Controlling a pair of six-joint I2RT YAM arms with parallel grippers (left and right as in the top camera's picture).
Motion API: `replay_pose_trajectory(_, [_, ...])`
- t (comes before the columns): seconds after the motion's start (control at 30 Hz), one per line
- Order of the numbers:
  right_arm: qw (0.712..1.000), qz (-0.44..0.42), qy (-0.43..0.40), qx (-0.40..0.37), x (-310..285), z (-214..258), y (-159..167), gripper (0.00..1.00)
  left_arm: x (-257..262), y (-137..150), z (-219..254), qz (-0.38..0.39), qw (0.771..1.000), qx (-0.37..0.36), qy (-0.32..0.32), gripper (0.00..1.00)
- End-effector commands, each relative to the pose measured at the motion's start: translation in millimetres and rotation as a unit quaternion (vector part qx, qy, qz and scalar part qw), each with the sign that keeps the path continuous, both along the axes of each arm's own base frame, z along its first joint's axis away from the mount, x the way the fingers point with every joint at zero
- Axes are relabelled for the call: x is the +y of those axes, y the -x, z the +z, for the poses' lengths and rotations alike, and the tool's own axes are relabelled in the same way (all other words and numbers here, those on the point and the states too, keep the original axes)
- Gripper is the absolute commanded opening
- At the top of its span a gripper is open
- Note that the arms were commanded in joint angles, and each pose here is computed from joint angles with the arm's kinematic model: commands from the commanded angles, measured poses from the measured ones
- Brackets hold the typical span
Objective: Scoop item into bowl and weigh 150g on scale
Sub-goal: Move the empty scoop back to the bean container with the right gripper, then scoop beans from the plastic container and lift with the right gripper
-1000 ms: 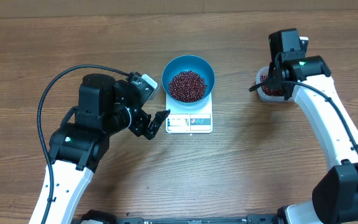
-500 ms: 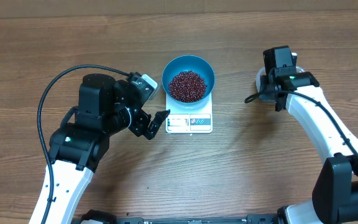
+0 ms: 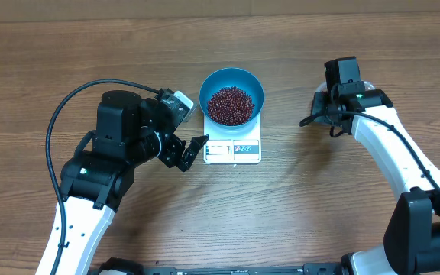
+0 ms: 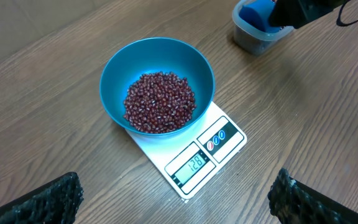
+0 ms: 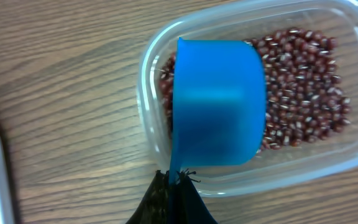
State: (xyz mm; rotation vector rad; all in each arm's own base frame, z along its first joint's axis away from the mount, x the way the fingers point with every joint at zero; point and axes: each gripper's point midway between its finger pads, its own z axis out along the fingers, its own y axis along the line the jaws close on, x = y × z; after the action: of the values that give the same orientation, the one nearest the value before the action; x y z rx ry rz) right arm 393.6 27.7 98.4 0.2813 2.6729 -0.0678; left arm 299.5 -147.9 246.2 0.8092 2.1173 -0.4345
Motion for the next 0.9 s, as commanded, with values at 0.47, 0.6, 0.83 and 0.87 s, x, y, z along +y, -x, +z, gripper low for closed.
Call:
replay_pose_trajectory(0.47, [0.975, -0.035, -0.218, -0.031, -29.0, 26.4, -12.9, 0.04, -2.6, -1.3, 10.8, -0.004, 1.000, -0.007, 0.012, 1.00])
replay_pose_trajectory(0.6, [0.959, -0.050, -0.275, -0.040, -45.5, 33.7, -10.6, 0.04, -2.6, -1.3, 10.8, -0.004, 1.000, -0.007, 0.012, 1.00])
replay_pose_trajectory(0.83, [0.941, -0.095, -0.322, -0.044, -82.2, 37.5, 2.4, 0.04, -2.6, -1.3, 10.8, -0.004, 1.000, -0.007, 0.012, 1.00])
replay_pose_trajectory(0.87, [0.938, -0.080, -0.334, -0.050, -80.5, 41.2, 2.5, 0.04, -2.6, -1.3, 10.8, -0.004, 1.000, -0.007, 0.012, 0.99])
